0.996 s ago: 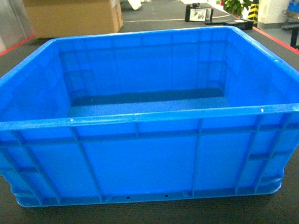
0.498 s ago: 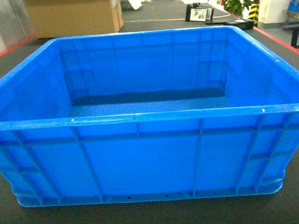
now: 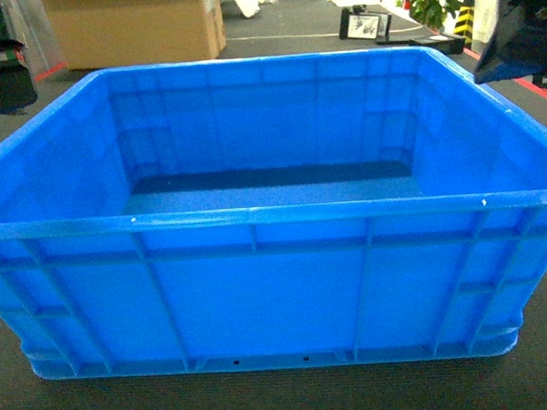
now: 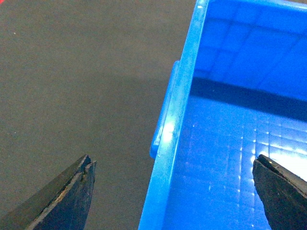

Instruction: Place box next to blue box on left shelf

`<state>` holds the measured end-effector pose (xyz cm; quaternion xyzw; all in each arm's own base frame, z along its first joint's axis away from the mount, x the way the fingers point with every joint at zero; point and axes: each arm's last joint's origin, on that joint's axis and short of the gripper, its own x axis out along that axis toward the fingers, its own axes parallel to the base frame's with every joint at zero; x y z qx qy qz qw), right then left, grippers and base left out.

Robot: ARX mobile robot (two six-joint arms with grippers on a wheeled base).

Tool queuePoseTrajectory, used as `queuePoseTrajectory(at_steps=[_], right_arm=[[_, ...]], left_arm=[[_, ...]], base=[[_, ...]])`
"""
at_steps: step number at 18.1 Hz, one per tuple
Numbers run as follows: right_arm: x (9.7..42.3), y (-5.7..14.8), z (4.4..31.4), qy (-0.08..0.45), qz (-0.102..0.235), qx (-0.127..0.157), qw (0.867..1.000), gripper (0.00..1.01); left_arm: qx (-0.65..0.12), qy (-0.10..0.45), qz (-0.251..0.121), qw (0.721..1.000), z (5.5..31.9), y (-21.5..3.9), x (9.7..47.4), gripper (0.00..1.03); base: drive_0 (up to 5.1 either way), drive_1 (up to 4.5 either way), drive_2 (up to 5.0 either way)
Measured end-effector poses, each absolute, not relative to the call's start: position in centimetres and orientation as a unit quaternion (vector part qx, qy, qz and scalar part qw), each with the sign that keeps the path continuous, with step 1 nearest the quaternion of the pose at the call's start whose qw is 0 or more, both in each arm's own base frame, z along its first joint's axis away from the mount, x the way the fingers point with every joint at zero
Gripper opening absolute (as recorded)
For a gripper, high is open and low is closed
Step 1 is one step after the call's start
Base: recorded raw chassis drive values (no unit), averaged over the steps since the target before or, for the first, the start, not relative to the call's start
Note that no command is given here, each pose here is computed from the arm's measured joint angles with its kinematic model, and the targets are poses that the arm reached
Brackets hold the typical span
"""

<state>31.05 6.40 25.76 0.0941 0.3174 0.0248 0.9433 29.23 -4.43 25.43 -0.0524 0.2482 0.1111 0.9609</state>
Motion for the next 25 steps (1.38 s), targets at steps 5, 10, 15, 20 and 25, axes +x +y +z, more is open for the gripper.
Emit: queuePoseTrajectory(at_steps=[5,10,15,20,25], right_arm=[[33.0,6.6,23.0,0.355,-0.008,0.060,0.933,0.98],[34.3,6.5,20.0,0.389,-0.012,0.031,0.921,0.98],[34.4,6.0,19.9,0.390,-0.016,0.016,0.920,0.57],[34.4,6.2,20.1,0.388,0.024,0.019,0.921,0.33],[34.4,5.9,20.2,0.388,0.024,0.010,0.921,0.33]], left_arm=[[-0.038,0.296,0.094,0.950,22.8,-5.8,30.2,0.98],[-0.021,0.335,0.104,0.936,20.7,-5.8,31.3,0.98],[0.000,0.383,0.111,0.917,19.9,-6.1,31.9,0.75],[0.007,0.384,0.128,0.914,20.0,-5.2,32.0,0.29],[-0.006,0.382,0.106,0.918,20.2,-5.0,31.7,0.22]], base=[[0.0,0.00,0.0],[0.0,0.00,0.0],[0.0,0.00,0.0],[0.0,0.00,0.0],[0.0,0.00,0.0]])
